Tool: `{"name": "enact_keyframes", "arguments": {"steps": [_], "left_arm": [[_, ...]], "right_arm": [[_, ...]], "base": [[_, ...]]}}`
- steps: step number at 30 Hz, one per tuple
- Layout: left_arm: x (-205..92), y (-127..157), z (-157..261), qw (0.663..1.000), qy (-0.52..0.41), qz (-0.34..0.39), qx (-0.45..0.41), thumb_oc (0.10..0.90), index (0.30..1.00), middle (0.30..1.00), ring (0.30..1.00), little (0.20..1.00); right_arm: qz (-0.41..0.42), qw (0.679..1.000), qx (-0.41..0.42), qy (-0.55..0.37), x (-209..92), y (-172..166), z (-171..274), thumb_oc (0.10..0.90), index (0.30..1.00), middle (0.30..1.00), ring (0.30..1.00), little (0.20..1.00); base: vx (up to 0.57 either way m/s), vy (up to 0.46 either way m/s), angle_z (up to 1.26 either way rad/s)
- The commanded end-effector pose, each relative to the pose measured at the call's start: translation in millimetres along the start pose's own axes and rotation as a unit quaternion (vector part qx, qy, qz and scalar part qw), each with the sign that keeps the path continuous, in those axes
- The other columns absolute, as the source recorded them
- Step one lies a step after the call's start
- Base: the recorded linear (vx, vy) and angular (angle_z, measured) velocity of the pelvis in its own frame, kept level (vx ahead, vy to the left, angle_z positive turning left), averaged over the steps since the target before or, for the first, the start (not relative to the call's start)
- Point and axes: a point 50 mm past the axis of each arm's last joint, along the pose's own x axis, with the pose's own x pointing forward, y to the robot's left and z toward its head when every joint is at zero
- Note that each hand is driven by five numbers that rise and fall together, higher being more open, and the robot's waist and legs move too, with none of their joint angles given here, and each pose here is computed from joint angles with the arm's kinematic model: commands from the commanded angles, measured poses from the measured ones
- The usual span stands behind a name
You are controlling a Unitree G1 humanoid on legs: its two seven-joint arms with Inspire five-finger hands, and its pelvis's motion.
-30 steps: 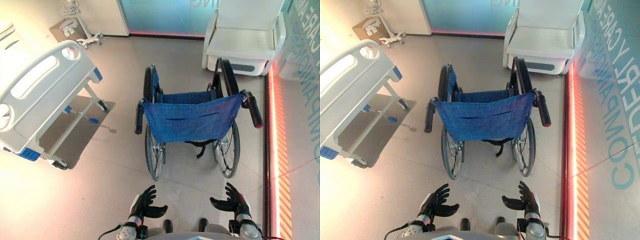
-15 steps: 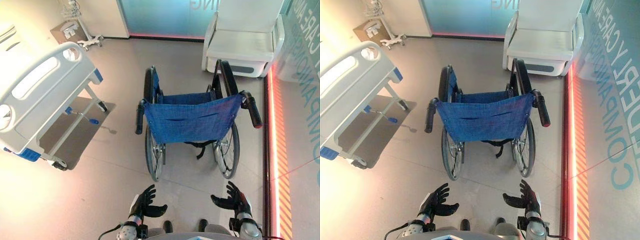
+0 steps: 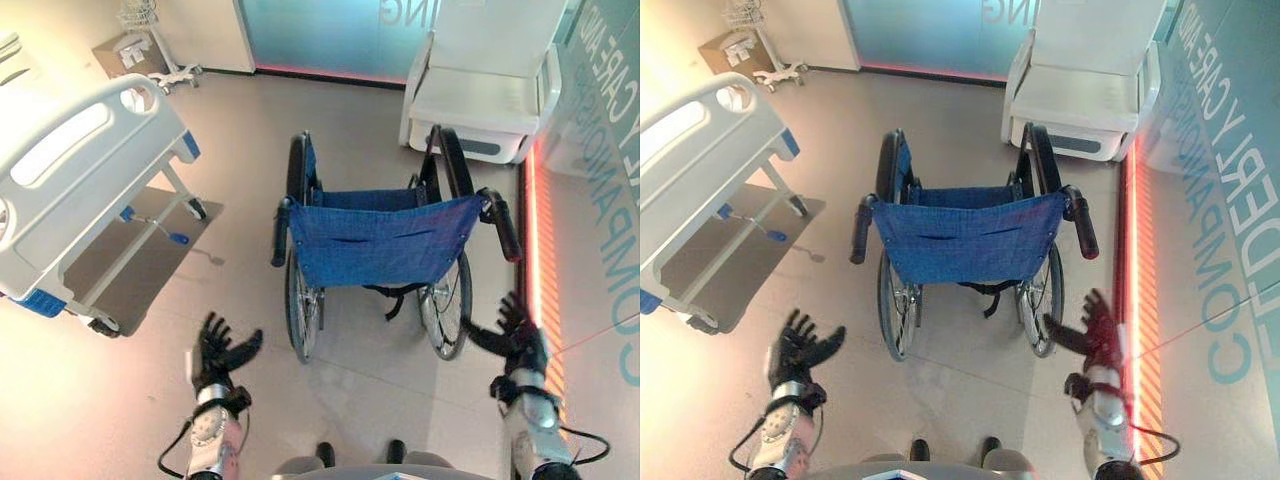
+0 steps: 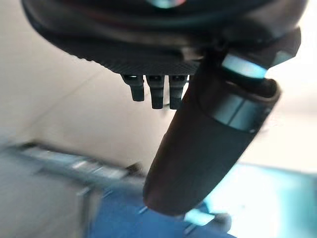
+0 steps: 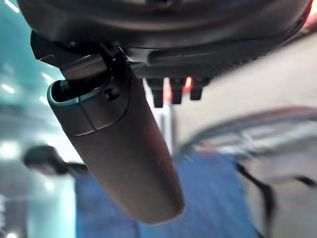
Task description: Push the wheelchair next to the bed
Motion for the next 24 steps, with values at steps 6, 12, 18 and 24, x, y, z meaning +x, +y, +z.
{"name": "enact_keyframes", "arguments": {"steps": [6, 12, 18, 24], "left_arm": [[34.1, -29.0, 99.7, 0.974, -0.227, -0.004, -0.021, 0.8, 0.9, 0.9, 0.9, 0.9], [38.7, -47.5, 144.4, 0.953, -0.299, -0.033, -0.024, 0.8, 0.9, 0.9, 0.9, 0.9], [34.3, -67.7, 174.4, 0.932, -0.351, -0.084, -0.032, 0.8, 0.9, 0.9, 0.9, 0.9], [22.9, -88.9, 203.0, 0.902, -0.41, -0.123, -0.06, 0.8, 0.9, 0.9, 0.9, 0.9]], "right_arm": [[-0.051, 0.973, 0.036, -0.221, 43.4, -5.9, 111.1, 0.8, 0.9, 0.9, 0.9, 0.9], [-0.072, 0.952, 0.044, -0.293, 47.5, 2.0, 153.6, 0.8, 0.9, 0.9, 0.9, 0.9], [-0.051, 0.93, 0.067, -0.358, 43.8, 17.8, 187.6, 0.8, 0.9, 0.9, 0.9, 0.9], [-0.053, 0.892, 0.099, -0.438, 32.9, 35.4, 221.7, 0.8, 0.9, 0.9, 0.9, 0.9]], "base": [[0.0, 0.0, 0.0], [0.0, 0.0, 0.0], [0.0, -0.001, -0.01], [0.0, -0.002, -0.02]]}}
